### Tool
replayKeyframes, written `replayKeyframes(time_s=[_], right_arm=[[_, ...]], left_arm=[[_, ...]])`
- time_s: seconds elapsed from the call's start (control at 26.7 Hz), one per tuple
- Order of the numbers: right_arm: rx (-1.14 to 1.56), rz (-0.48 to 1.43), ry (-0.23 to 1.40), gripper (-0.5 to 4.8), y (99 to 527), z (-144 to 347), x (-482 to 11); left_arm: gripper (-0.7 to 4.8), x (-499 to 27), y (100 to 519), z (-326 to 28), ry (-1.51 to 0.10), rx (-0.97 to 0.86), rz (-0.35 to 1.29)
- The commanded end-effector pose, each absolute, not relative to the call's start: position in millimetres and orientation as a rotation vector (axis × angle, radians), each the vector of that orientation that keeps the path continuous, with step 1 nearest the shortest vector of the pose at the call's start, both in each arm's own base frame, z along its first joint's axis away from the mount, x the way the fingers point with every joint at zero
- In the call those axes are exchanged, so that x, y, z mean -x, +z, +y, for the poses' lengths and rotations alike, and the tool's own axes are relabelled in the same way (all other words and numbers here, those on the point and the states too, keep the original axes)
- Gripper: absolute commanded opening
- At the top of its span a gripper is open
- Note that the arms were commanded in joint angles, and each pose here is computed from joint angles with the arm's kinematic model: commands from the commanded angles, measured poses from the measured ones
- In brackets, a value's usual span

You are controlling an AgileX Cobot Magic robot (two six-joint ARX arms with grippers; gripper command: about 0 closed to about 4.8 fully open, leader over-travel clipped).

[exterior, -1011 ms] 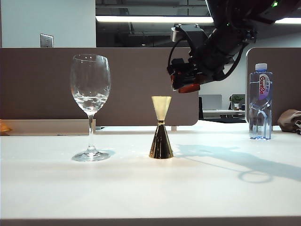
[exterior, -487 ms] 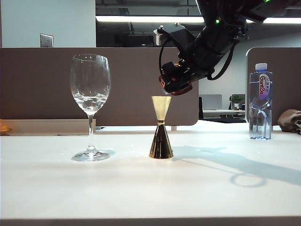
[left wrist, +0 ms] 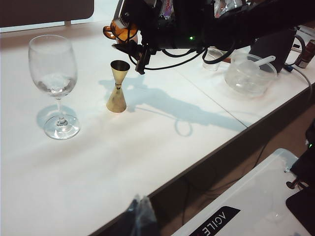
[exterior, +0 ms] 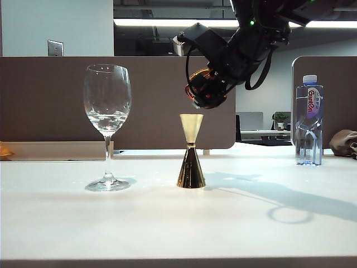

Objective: Pick up the small amber measuring cup and pour the water in it into the jigger, then pick up the jigger and pour the water in it into the wine glass.

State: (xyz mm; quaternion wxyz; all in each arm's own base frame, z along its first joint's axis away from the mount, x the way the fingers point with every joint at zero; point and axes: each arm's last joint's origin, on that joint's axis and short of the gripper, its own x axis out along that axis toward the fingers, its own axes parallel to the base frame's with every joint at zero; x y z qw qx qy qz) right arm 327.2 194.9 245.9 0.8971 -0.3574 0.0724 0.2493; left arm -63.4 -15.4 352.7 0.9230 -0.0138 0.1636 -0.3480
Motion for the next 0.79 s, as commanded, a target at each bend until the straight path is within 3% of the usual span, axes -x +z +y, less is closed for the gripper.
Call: replayKeyframes(time_s=[0.04,0.79], right_arm=[[0.798,0.090,0.506,0.12,254.0,195.6,-327.4],[1.082,-0.037,0.486,0.11,259.6,199.2,-326.7]], left_arm=[[-0.02,63.4,354.4,-15.6,-0.717,0.024,0.321],[-0.02,63.4,354.4,-15.6,-0.717,0.024,0.321]])
